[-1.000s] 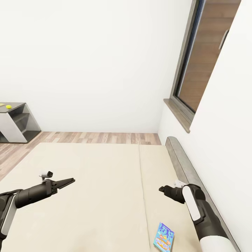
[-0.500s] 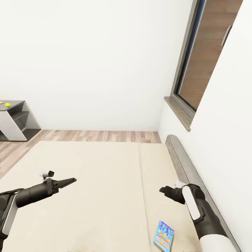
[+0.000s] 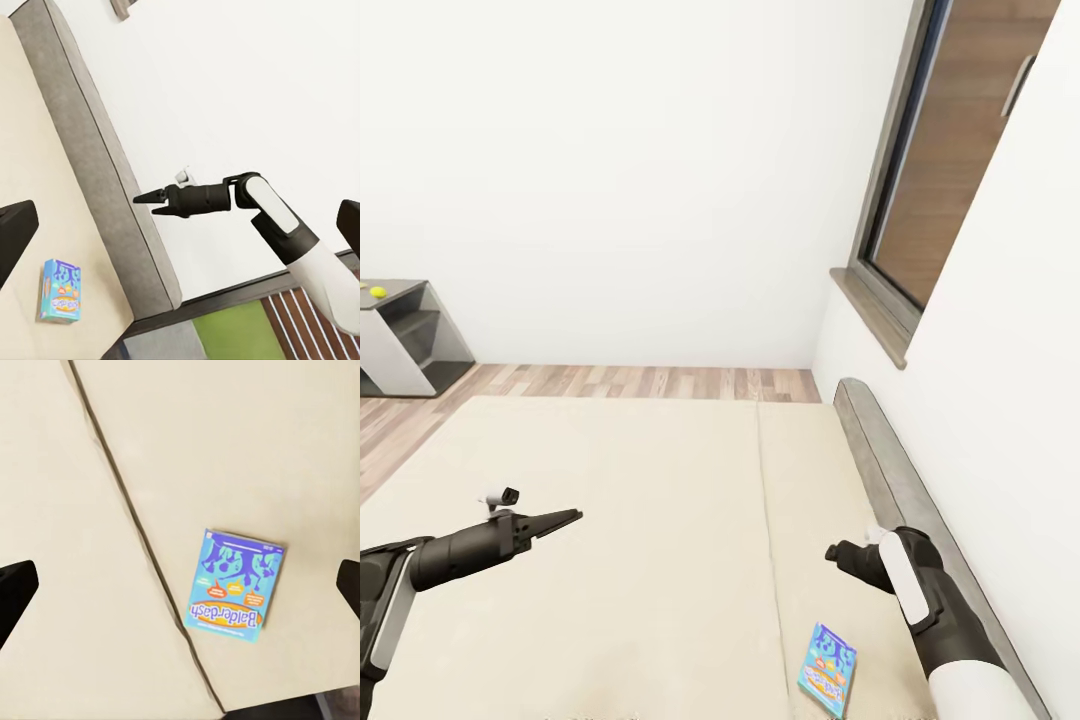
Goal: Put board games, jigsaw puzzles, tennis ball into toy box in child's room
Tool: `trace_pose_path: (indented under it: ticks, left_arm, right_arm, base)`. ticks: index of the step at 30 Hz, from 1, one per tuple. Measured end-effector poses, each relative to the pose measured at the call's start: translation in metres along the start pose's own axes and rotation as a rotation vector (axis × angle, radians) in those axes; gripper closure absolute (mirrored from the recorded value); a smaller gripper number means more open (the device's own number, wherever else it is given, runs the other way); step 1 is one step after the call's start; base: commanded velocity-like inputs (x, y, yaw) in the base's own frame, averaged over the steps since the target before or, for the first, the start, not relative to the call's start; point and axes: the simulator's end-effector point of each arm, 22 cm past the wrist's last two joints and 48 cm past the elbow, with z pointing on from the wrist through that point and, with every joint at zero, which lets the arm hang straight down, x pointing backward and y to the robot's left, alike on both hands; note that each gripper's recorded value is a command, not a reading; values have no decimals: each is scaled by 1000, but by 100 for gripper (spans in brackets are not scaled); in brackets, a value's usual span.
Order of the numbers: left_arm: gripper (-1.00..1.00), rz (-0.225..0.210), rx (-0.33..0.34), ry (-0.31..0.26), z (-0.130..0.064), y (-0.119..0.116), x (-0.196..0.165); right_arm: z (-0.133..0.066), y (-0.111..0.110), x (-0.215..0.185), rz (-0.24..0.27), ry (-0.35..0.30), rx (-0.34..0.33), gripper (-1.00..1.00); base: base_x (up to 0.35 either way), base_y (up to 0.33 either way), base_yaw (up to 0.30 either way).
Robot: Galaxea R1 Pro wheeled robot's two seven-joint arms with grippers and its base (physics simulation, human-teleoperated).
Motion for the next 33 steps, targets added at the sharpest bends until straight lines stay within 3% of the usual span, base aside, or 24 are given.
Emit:
trace_pose_path:
  ticks: [33]
  left_arm:
    - [-100,-44,-17,10,0,21,8]
  right_arm:
    - [28,-10,15,13,36,34,-100]
  base:
    - [0,0,0]
